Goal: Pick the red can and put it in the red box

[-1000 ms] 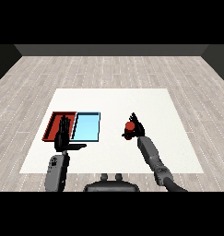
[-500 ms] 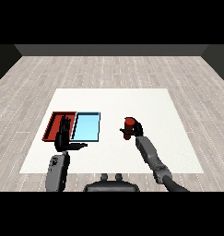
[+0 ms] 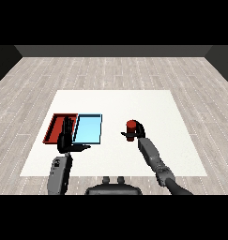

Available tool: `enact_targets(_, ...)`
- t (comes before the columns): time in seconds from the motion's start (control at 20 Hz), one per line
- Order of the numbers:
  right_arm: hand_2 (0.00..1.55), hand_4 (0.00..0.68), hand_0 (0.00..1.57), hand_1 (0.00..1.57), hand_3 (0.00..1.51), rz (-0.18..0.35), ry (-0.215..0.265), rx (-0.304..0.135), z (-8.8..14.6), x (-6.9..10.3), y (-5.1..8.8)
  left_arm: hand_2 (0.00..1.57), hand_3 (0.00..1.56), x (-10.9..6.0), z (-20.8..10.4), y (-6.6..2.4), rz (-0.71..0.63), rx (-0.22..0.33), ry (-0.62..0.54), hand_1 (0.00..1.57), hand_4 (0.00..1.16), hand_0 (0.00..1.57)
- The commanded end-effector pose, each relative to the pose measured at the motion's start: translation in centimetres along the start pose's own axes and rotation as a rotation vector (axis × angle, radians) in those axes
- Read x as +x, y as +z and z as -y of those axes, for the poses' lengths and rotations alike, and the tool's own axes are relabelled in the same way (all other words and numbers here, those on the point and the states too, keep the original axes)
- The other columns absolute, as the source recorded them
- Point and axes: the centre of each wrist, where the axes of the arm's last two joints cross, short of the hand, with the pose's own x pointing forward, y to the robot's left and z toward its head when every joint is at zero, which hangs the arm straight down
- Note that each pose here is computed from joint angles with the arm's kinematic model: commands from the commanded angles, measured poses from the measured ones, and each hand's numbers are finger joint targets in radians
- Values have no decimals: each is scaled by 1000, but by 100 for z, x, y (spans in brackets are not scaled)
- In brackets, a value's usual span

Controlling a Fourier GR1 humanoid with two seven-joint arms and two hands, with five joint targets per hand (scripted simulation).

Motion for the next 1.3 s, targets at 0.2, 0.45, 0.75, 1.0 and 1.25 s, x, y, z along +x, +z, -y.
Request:
enact_targets(0.2,1432,625,1427,1427,1368,129,38,32,-54,316,-62,0,0,-59,60,81,-5,-55,18,0,0,0)
enact_targets(0.45,1428,622,1436,1436,1376,231,38,41,-110,672,9,0,0,-36,99,-83,-22,-71,11,0,0,0)
enact_targets(0.75,1435,655,1463,1463,1389,289,12,58,98,1041,177,0,0,-77,365,-17,-58,-115,19,0,0,0)
enact_targets(1.0,1431,654,1448,1448,1385,300,-4,38,-201,1115,258,0,0,-37,613,19,-136,-144,49,0,0,0)
enact_targets(1.25,1431,654,1448,1448,1385,311,10,32,-901,1069,372,0,0,-35,723,123,-139,-168,29,0,0,0)
